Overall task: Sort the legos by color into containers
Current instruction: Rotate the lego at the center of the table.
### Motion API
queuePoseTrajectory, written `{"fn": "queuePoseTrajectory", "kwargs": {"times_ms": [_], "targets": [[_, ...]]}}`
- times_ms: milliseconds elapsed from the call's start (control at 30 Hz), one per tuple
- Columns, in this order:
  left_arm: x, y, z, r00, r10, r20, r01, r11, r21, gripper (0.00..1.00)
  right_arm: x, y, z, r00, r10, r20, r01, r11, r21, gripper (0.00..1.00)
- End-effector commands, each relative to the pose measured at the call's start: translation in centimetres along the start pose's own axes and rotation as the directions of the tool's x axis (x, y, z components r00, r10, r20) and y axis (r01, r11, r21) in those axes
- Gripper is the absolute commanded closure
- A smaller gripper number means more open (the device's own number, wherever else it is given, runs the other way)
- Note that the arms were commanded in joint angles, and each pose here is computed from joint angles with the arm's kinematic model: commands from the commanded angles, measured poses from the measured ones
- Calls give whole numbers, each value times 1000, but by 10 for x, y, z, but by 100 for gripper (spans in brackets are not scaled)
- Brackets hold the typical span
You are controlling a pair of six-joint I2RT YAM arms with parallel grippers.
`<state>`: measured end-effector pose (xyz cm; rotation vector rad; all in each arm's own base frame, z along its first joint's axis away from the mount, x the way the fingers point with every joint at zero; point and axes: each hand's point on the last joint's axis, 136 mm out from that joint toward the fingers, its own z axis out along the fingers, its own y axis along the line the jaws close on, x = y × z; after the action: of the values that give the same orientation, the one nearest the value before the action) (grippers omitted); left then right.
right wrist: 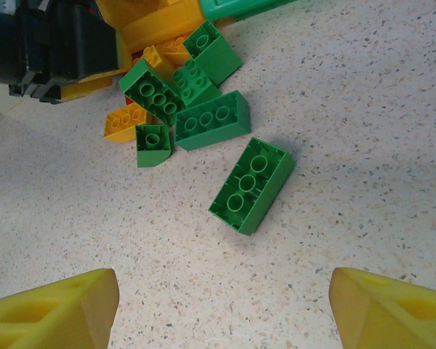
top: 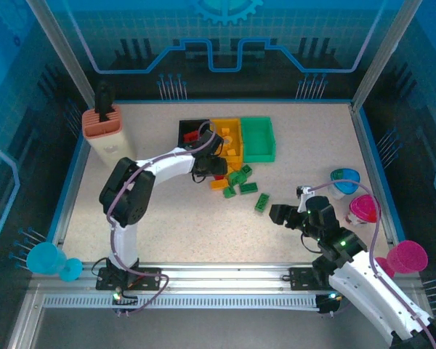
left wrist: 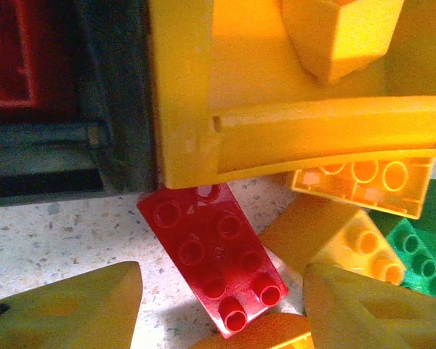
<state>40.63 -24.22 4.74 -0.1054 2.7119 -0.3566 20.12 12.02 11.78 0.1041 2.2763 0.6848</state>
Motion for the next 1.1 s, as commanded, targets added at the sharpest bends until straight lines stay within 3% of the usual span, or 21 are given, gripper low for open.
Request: {"fn": "queuePoseTrajectory", "kwargs": {"times_ms": [0, 1067], "targets": [[1, 7, 1, 1000, 0, -10, 0, 998, -62, 38, 2, -10, 1, 1000, 4, 5, -4, 999, 32, 23], [10, 13, 21, 998, -13, -54, 7, 995, -97, 35, 5, -15, -4, 1000, 12, 18, -13, 999, 39, 23]]}}
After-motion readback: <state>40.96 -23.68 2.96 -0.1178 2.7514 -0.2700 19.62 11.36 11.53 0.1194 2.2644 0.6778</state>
